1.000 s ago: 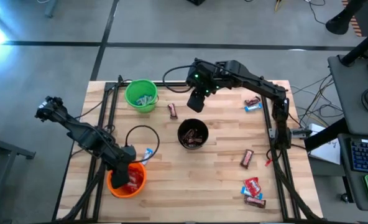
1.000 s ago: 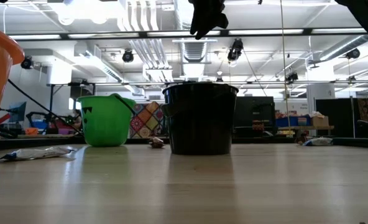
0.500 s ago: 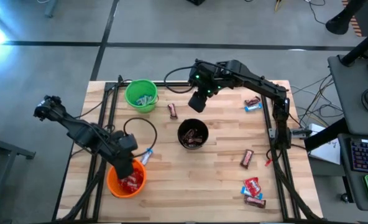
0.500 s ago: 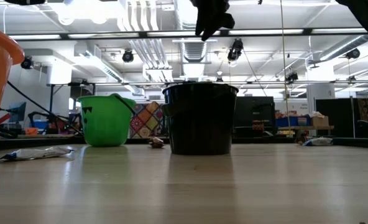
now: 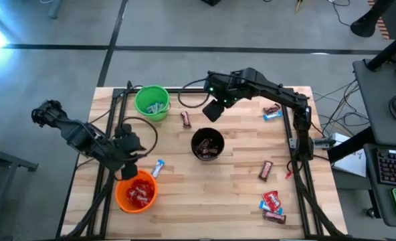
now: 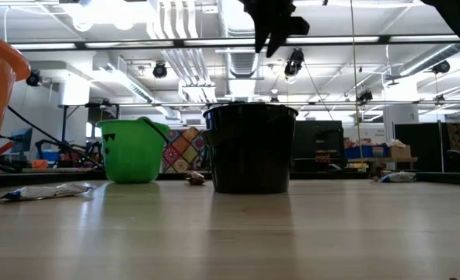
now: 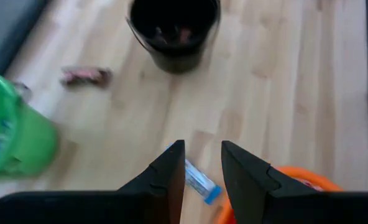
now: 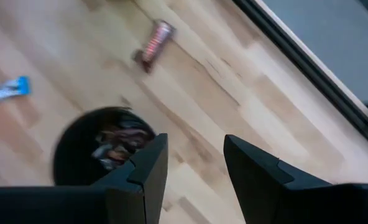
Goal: Sort candy
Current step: Put the brown chocolate into the black bucket
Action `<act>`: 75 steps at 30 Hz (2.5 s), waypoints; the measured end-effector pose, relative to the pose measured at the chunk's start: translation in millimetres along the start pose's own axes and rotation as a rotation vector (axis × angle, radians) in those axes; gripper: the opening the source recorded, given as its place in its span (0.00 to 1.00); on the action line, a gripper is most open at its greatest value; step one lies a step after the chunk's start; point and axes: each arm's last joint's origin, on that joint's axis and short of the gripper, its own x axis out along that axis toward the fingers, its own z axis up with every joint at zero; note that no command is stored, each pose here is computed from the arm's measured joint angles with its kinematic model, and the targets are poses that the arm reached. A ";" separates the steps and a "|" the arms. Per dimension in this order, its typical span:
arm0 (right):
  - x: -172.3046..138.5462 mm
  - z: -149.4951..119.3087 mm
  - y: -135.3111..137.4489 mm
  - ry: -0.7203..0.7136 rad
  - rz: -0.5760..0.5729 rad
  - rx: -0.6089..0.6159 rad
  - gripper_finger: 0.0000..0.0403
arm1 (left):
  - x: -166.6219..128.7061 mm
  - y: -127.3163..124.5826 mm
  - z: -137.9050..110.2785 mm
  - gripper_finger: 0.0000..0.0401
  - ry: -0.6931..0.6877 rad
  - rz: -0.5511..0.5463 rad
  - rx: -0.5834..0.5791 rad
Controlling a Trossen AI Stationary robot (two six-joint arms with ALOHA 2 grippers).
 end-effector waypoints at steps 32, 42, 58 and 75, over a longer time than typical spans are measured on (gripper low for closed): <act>3.4 -52.9 65.5 0.034 -0.093 0.136 0.38 | -28.1 28.1 -3.0 0.22 -0.166 0.049 0.106; -6.4 -80.0 96.1 0.024 -0.064 0.113 0.39 | -28.0 28.0 -3.0 0.22 -0.166 0.049 0.104; 17.8 -157.3 141.0 0.133 -0.162 0.252 0.41 | -28.3 28.2 -2.9 0.22 -0.170 0.053 0.103; 92.1 -213.3 114.0 0.274 -0.534 0.463 0.41 | -31.7 31.6 -4.1 0.22 -0.180 0.046 0.097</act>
